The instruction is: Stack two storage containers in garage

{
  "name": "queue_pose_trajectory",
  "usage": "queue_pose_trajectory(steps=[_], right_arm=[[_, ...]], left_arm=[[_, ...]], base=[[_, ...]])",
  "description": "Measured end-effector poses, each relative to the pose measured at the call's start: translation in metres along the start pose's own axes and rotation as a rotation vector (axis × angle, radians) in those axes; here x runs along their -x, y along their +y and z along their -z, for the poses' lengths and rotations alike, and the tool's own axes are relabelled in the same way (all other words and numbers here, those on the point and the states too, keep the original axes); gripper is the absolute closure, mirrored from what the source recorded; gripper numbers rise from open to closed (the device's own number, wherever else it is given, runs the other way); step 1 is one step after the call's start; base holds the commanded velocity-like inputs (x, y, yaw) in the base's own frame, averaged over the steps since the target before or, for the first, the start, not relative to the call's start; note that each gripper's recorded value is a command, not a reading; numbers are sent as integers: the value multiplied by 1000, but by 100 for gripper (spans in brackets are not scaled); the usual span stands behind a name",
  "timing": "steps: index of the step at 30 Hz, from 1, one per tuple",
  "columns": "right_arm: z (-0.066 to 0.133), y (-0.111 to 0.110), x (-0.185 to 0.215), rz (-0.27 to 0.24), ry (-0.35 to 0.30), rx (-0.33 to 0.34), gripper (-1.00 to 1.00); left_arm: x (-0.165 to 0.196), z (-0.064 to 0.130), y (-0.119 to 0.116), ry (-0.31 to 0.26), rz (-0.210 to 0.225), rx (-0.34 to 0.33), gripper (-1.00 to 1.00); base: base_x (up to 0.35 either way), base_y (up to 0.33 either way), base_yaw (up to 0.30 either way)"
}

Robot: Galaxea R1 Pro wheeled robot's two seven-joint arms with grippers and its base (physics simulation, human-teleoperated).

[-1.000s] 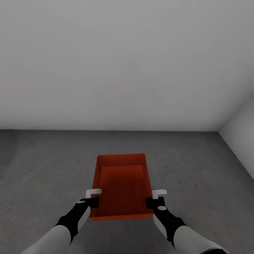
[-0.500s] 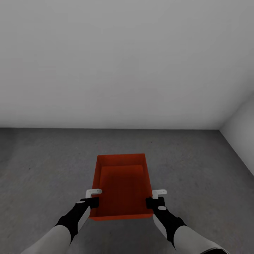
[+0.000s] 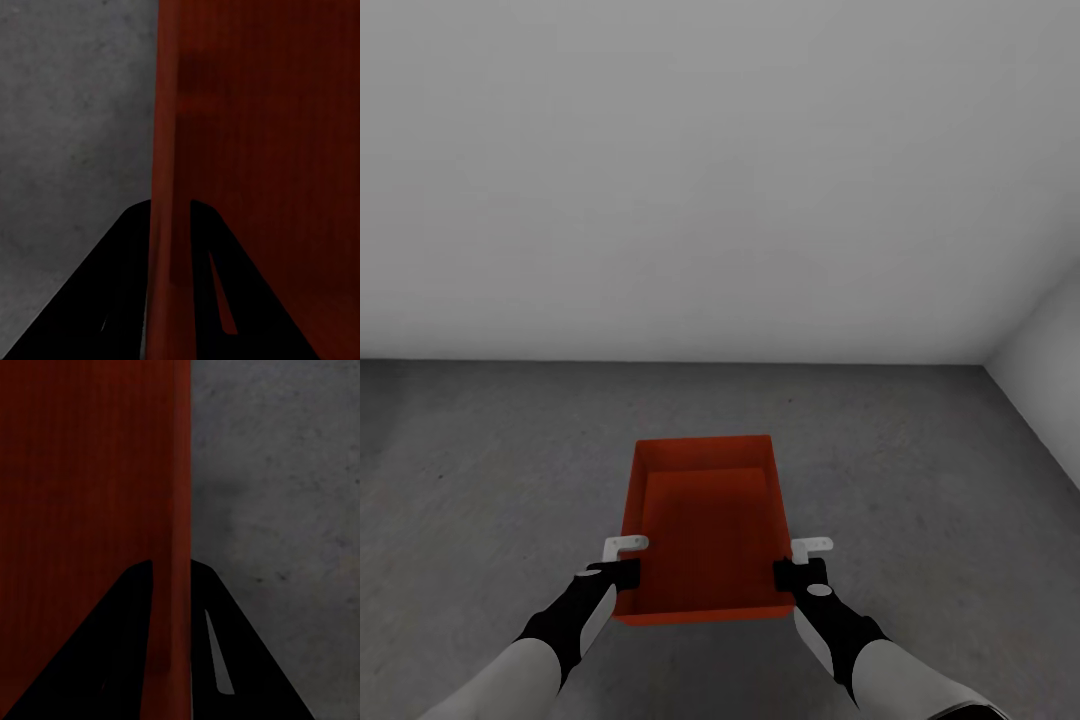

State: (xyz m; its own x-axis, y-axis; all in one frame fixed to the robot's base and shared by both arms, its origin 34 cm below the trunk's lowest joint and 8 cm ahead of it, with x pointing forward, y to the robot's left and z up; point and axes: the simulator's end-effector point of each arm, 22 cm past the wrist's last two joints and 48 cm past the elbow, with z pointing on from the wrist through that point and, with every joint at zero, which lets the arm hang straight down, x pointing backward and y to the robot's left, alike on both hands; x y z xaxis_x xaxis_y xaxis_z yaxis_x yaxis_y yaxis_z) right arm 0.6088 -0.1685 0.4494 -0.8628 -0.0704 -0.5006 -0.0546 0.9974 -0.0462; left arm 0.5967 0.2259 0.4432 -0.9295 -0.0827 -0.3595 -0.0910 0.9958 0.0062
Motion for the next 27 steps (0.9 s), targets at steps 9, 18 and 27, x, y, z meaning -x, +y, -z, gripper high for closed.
queue_pose_trajectory(steps=[9, 18, 27], right_arm=[[-13, 2, -9, -1, 0, 0, 100], [-19, 2, -13, -3, -2, -1, 100], [-19, 2, -13, -4, -4, -1, 100]], left_arm=[[-7, -15, 1, 0, -1, -1, 100], [-9, -21, 1, -1, -2, -1, 100], [-8, -21, 0, -3, -3, -1, 100]], base=[[0, 0, -87], [0, 0, -3], [0, 0, 0]])
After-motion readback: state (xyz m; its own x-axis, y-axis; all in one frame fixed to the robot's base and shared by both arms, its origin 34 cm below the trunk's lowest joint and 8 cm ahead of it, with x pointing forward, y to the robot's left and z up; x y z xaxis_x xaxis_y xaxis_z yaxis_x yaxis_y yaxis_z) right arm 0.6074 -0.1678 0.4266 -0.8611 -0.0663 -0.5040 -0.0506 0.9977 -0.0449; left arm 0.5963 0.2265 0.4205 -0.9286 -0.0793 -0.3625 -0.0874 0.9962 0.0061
